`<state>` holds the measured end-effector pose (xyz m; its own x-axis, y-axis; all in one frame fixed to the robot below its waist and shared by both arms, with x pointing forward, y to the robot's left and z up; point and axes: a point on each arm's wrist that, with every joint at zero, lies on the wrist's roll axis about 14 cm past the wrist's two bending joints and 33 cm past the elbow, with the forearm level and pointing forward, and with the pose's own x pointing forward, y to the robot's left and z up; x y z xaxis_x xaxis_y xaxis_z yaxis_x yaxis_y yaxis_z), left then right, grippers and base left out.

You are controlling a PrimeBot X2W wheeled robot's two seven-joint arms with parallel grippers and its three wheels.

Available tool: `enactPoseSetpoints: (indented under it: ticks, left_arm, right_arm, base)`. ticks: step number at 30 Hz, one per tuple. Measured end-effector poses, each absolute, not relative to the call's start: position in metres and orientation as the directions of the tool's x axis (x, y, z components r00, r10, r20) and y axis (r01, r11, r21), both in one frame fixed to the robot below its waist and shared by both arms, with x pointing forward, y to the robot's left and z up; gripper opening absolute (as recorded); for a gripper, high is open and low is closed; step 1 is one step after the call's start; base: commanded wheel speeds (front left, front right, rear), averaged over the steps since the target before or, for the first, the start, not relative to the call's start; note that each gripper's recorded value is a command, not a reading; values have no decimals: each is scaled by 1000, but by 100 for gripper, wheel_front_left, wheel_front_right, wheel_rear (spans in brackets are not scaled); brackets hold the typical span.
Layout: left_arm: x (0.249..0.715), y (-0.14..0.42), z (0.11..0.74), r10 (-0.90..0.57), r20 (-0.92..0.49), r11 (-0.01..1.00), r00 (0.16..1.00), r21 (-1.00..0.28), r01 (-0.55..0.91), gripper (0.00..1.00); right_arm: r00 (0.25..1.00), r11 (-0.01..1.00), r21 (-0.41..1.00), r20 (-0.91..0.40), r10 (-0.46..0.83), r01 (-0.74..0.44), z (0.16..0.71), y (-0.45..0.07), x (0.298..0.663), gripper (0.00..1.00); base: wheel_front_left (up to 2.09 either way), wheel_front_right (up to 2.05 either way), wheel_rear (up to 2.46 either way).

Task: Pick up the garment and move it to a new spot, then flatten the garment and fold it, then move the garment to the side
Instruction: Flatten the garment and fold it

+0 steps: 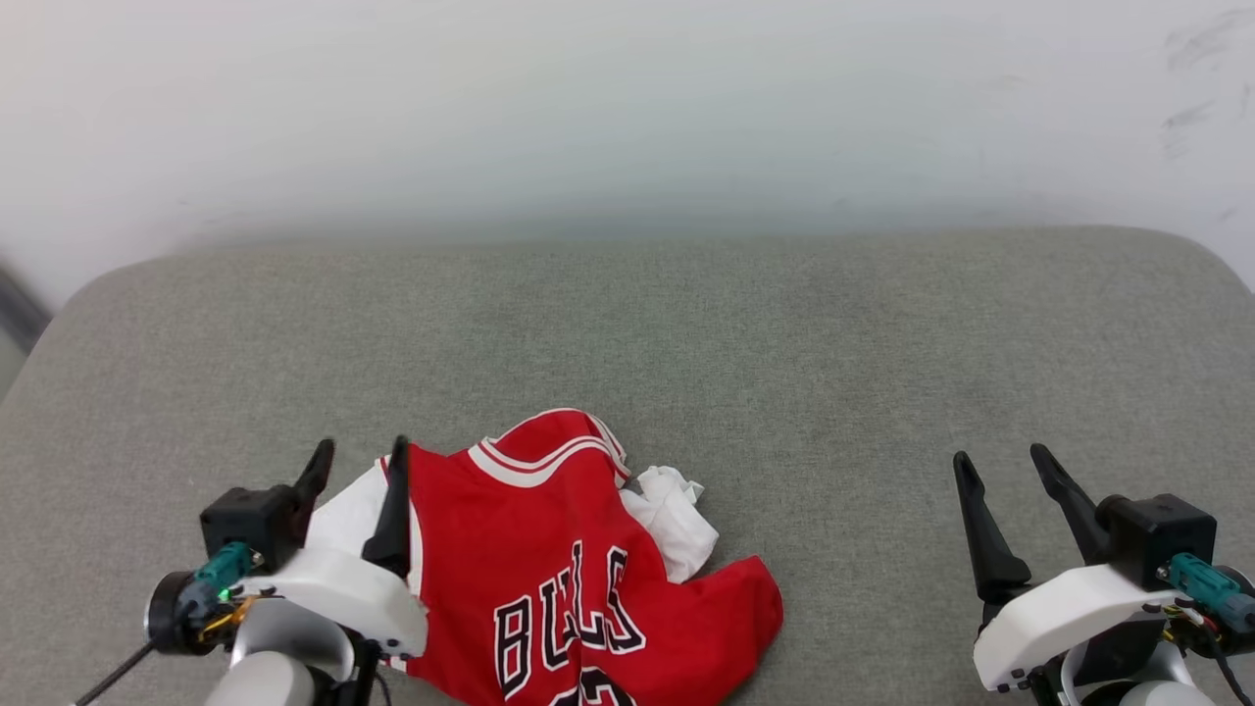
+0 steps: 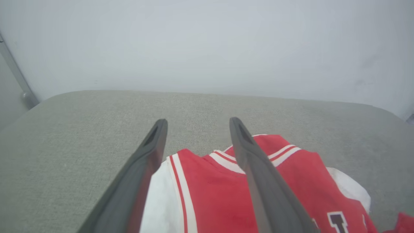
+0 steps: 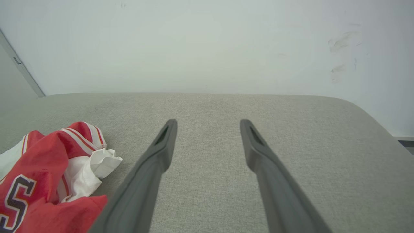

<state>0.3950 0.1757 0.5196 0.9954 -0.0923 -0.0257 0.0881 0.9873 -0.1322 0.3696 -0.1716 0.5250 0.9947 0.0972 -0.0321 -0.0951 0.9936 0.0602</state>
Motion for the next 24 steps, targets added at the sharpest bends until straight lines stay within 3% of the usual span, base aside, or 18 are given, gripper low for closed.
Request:
enactPoseSetpoints:
  ticks: [8,13,18,24]
  left_arm:
    - [390,152,545,-146,85,982,986,-111,155,100]
    - [385,153,549,-133,101,984,986,-108,143,100]
    - [382,158,548,-109,100,986,989,-116,121,100]
    - [380,168,540,-71,83,988,994,-135,82,100]
  right_arm:
    - [994,994,61,-54,95,-92,521,-172,367,100]
    - [970,983,74,-168,176,-166,503,-146,379,100]
    - [868,941,94,-366,336,-324,476,-100,393,100]
    - [672,851,123,-559,485,-511,446,-48,400,100]
  base:
    - [0,0,0]
    - [0,0,0]
    - [0,0,0]
    - [0,0,0]
